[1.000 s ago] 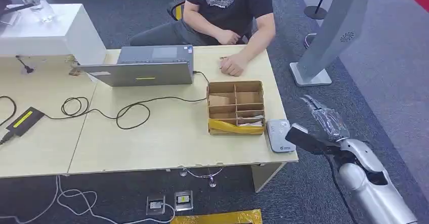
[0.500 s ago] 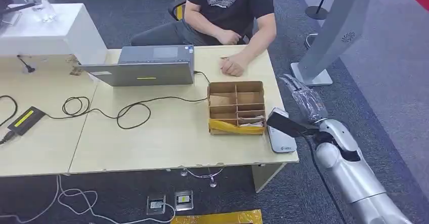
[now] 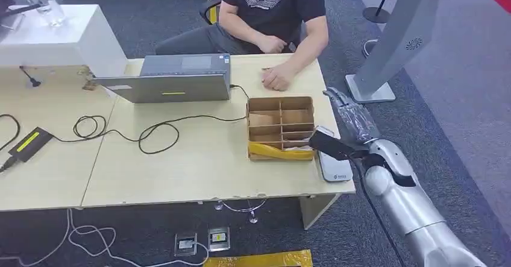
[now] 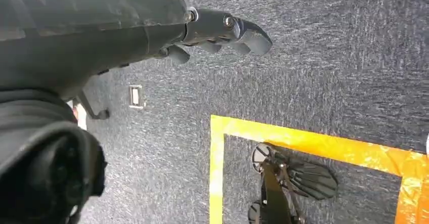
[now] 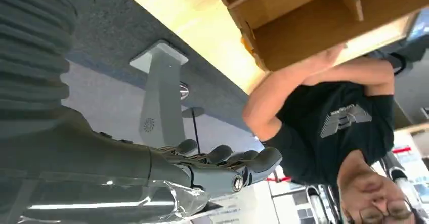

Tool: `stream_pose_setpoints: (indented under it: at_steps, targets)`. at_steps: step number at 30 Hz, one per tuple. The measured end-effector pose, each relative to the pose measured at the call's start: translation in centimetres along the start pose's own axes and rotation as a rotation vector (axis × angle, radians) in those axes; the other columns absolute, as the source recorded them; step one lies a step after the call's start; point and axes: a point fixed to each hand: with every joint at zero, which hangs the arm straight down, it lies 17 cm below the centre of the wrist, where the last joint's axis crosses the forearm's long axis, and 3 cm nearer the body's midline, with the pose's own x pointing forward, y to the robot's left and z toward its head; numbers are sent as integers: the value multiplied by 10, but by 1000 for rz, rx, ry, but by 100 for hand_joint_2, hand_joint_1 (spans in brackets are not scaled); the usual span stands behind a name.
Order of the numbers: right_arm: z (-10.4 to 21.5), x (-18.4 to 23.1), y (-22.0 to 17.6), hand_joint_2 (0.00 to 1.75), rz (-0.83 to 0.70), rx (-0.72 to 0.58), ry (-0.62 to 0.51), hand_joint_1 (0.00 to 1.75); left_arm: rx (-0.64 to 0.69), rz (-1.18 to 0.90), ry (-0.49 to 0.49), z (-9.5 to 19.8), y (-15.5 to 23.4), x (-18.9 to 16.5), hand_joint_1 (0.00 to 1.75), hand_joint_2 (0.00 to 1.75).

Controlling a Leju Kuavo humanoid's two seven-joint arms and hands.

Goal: Pass the card to the sensor for recognition and then transmit it.

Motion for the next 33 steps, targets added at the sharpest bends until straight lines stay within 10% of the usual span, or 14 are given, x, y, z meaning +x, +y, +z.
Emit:
stream_pose_setpoints:
  at_steps: [33]
  targets:
    - [4,-6,30,175,-13,74,29,0,8,9,3,0,5,1,0,0]
